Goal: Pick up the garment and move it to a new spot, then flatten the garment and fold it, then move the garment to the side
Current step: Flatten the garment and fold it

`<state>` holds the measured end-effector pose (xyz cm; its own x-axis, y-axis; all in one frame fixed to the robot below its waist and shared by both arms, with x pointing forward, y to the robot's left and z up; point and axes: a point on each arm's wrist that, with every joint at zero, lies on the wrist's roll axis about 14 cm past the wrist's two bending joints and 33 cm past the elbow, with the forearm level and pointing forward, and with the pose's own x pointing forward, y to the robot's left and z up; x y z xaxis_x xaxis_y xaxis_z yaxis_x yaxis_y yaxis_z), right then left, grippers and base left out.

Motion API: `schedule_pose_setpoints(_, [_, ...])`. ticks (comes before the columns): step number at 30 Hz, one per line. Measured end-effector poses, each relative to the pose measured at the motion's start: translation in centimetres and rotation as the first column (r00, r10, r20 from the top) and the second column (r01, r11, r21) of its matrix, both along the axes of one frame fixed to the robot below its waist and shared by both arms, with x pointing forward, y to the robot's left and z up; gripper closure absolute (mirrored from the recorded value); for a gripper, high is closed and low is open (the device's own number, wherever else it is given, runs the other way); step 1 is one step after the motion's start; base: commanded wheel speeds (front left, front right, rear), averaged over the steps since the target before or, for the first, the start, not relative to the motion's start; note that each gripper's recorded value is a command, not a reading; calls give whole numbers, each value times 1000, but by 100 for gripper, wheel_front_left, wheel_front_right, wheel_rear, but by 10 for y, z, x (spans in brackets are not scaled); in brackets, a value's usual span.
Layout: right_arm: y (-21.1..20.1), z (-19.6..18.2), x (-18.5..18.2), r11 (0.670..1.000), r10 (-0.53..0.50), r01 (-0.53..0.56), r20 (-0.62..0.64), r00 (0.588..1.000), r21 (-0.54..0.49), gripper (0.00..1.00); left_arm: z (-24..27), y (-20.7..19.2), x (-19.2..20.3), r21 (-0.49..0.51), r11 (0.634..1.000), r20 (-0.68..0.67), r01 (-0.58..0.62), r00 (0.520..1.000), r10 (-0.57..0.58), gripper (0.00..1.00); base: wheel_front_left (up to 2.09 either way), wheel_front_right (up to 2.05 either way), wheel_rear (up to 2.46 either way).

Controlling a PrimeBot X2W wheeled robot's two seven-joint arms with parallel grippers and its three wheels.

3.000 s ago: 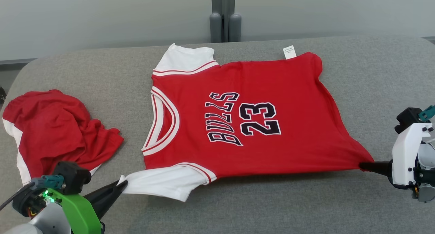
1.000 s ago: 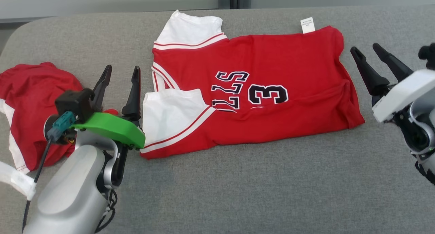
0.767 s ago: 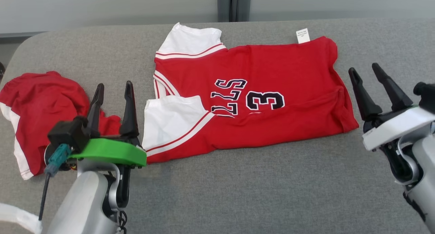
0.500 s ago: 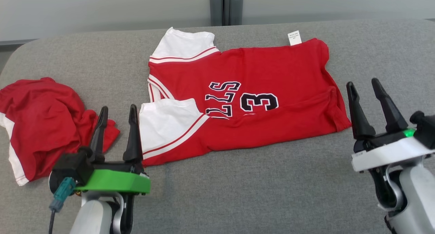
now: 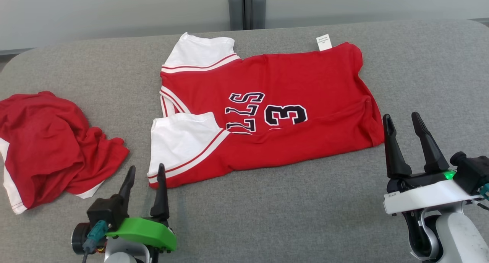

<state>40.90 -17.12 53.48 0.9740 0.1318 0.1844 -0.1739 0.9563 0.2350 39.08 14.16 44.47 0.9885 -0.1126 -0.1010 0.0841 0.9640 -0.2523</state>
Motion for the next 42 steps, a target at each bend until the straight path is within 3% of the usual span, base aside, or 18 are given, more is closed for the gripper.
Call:
schedule_pose_setpoints(5, [-4, -3, 0, 1000, -12, 12, -9, 1000, -1, 0, -31, -13, -2, 34, 998, -103, 47, 994, -43, 0, 0, 0, 0])
schedule_pose_setpoints(12, [-11, -11, -2, 999, -37, 37, -34, 999, 6, 0, -59, 2, 4, 112, 993, -200, -27, 979, 49, 0, 0, 0, 0])
schedule_pose_setpoints(24, [-27, -22, -4, 996, -90, 91, -69, 994, 8, 0, -89, -8, 9, 131, 991, -302, 24, 953, 17, 0, 0, 0, 0])
schedule_pose_setpoints(26, [-29, -25, -4, 995, -99, 100, -76, 992, 10, 0, -91, -10, 12, 129, 991, -307, 35, 952, 7, 100, 0, 0, 0])
schedule_pose_setpoints(30, [-34, -36, -4, 993, -118, 118, -110, 987, -5, 0, -81, -14, 18, 113, 993, -274, 39, 962, -7, 100, 0, 0, 0])
schedule_pose_setpoints(35, [-41, -73, -2, 989, -148, 141, -221, 964, -48, 0, -42, -13, 31, 98, 995, -141, 32, 990, -18, 100, 0, 0, 0])
schedule_pose_setpoints(42, [-24, -95, 19, 992, -109, 87, -294, 949, -87, 0, -13, -19, 23, 83, 995, -42, 51, 998, -48, 100, 0, 0, 0])
